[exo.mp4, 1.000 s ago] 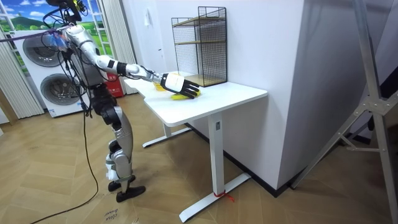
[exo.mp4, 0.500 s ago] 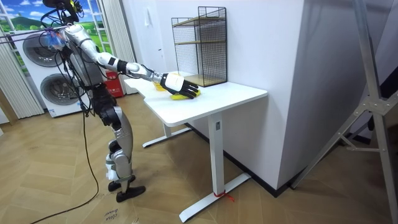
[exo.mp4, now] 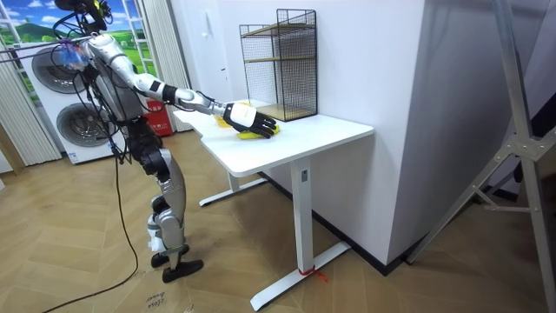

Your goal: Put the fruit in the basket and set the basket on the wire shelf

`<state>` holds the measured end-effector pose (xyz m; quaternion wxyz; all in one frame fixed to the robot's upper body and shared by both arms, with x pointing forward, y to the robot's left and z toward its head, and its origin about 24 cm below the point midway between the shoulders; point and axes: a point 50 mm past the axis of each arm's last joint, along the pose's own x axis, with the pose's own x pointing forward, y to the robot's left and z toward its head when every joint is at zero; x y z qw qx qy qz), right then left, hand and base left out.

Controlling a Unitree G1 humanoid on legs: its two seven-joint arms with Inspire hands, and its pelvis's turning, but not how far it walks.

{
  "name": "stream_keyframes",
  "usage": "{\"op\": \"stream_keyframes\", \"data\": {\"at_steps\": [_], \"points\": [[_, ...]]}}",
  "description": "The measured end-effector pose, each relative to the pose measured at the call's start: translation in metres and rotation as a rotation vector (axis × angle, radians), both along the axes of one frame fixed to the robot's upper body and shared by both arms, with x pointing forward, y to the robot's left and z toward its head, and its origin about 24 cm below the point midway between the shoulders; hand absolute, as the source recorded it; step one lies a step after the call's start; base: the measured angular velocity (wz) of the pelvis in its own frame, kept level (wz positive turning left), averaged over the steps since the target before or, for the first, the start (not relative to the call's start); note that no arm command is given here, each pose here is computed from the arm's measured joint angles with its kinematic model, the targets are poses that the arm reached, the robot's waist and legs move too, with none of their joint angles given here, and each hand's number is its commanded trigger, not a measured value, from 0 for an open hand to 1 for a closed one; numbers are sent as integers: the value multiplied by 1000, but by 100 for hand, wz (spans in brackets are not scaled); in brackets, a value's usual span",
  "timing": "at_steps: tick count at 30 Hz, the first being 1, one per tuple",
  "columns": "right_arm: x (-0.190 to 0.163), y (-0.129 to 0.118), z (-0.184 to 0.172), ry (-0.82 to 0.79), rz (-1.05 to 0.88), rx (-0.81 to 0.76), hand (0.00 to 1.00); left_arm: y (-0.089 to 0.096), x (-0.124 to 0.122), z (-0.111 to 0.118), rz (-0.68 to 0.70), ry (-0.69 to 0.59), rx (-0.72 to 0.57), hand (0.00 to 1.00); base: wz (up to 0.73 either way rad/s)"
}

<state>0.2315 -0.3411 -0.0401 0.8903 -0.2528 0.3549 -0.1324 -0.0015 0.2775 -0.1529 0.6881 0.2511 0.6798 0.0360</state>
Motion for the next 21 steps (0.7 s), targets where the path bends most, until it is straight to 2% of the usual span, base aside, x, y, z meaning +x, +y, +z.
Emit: {"op": "stream_keyframes", "data": {"at_steps": [3,4,5,6,9,14,21], "points": [[-3,0,-3,15,-4,-5,0,0,2,0,-7,-2,0,0,0],[-3,0,-4,16,-5,-4,22,0,3,0,-7,-1,-1,0,0],[-4,1,-5,18,-5,-3,76,0,3,0,-8,0,0,0,0],[-4,1,-5,19,-5,-3,100,0,3,0,-9,0,0,0,0],[-6,1,-5,21,1,-26,100,1,2,0,-13,2,1,0,0],[-7,2,-3,45,60,-173,100,2,3,0,-30,7,4,0,0],[-8,2,-5,61,73,-224,100,2,7,0,-68,12,-1,0,0]]}}
